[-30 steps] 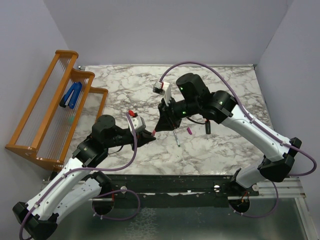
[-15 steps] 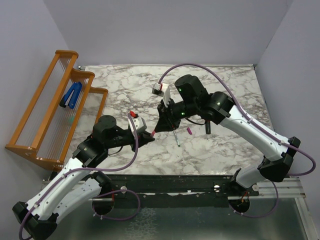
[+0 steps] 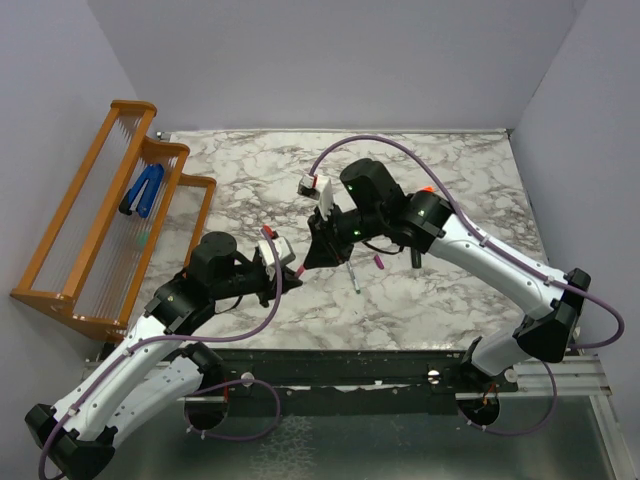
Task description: Insert the pens into the pen caps
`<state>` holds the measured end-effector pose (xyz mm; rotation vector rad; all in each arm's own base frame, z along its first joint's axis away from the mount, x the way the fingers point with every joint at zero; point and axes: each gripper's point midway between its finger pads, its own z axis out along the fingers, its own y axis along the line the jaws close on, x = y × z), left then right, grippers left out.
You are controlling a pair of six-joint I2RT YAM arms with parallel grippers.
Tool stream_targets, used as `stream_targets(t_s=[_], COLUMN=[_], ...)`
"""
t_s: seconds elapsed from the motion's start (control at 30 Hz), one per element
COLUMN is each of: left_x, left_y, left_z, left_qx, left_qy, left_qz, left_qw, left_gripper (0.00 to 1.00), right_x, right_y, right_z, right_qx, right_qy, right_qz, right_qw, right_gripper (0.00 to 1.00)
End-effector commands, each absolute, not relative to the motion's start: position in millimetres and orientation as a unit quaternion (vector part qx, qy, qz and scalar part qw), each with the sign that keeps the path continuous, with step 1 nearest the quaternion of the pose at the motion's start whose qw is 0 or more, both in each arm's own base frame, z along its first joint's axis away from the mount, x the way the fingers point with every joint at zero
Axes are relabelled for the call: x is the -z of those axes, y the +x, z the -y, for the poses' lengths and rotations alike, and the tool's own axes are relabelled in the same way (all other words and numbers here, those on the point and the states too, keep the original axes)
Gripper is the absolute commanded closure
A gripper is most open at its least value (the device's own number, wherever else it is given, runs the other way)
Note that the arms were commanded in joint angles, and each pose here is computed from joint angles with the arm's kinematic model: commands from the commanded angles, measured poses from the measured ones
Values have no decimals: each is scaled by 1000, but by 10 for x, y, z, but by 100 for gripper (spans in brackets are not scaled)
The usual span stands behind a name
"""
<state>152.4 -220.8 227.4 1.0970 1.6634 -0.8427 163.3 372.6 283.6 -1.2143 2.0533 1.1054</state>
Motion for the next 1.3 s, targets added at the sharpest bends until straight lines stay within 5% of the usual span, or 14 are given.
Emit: stream_targets(t_s=[0.0,1.27], left_x=[-3048,-4045], left_y=[1683,1531], left_z=[2269,2140], left_qx=[334,367], left_qy=[439,361], left_qz=[-593,-443], left_qw=[587,734], left_gripper=[100,100], right_x=[-2436,-2043], right_y=[1342,969], right_z=[-3807,-3909], right_qx=[-413,-420], right_qy=[-458,-468], right_qz=[-768,-768], right_qw=[173,118], right_gripper=[99,100])
